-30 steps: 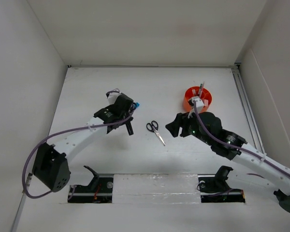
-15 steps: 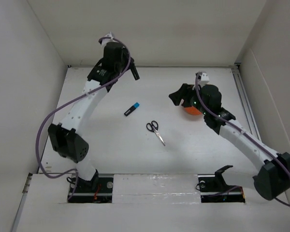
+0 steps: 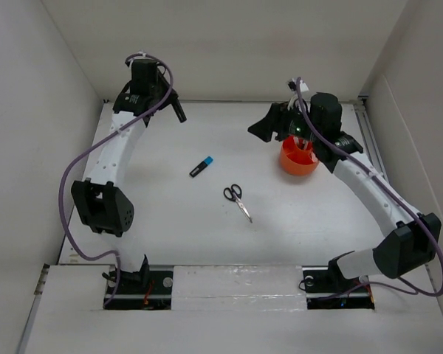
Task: Sort the stationery into containers
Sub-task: Place the pen in the storage box.
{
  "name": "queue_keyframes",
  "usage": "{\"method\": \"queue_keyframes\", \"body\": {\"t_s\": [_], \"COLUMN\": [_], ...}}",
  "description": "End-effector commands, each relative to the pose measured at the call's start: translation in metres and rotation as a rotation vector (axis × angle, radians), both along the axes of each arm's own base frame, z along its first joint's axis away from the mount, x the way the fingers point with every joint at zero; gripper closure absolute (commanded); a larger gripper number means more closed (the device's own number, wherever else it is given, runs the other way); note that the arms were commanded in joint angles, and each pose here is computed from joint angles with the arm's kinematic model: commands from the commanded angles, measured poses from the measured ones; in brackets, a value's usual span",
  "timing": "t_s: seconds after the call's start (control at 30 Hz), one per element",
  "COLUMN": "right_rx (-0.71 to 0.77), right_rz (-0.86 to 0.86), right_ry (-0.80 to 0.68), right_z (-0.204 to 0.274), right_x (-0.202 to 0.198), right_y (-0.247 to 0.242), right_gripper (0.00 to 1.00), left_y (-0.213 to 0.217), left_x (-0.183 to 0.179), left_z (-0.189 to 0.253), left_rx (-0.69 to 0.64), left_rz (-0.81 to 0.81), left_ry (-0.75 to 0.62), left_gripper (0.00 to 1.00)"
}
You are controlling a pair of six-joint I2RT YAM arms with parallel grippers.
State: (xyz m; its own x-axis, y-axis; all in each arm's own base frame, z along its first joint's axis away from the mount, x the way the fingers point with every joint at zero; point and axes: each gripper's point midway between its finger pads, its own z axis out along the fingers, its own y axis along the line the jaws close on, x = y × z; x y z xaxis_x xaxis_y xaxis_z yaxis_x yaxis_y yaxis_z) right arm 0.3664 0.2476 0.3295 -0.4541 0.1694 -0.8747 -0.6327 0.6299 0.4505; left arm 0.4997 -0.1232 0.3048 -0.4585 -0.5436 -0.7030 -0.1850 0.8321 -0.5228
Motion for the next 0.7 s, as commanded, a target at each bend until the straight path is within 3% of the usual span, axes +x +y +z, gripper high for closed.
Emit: {"method": "queue_keyframes", "body": {"t_s": [0.0, 0.23, 0.33, 0.67], "right_rx": [-0.054, -0.201, -0.248, -0.192], "right_rz": [0.132, 0.247, 0.262, 0.191], "right_ry": [0.069, 0.148, 0.106, -0.004], "right_z": [-0.007, -0.051, -0.047, -0.012], "right_x": [-0.037, -0.053, -0.052, -0.046], "right_y": [0.019, 0.05, 0.061, 0.088], "right_gripper": [0.26, 0.26, 0.28, 0.27], "left_y": [-0.016, -0.036, -0.042, -0.055], "left_x": [-0.025, -0.044, -0.047, -0.079], "left_z": [0.048, 0.086, 0.086, 0.084], "left_rx": [-0.072, -0.098, -0.104, -0.117], "left_rz": [-0.074, -0.16, -0.199, -0.318], "left_ry": [-0.101, -0.183, -0.182, -0.19], "left_gripper": [1.0, 1.0, 1.0, 1.0]}}
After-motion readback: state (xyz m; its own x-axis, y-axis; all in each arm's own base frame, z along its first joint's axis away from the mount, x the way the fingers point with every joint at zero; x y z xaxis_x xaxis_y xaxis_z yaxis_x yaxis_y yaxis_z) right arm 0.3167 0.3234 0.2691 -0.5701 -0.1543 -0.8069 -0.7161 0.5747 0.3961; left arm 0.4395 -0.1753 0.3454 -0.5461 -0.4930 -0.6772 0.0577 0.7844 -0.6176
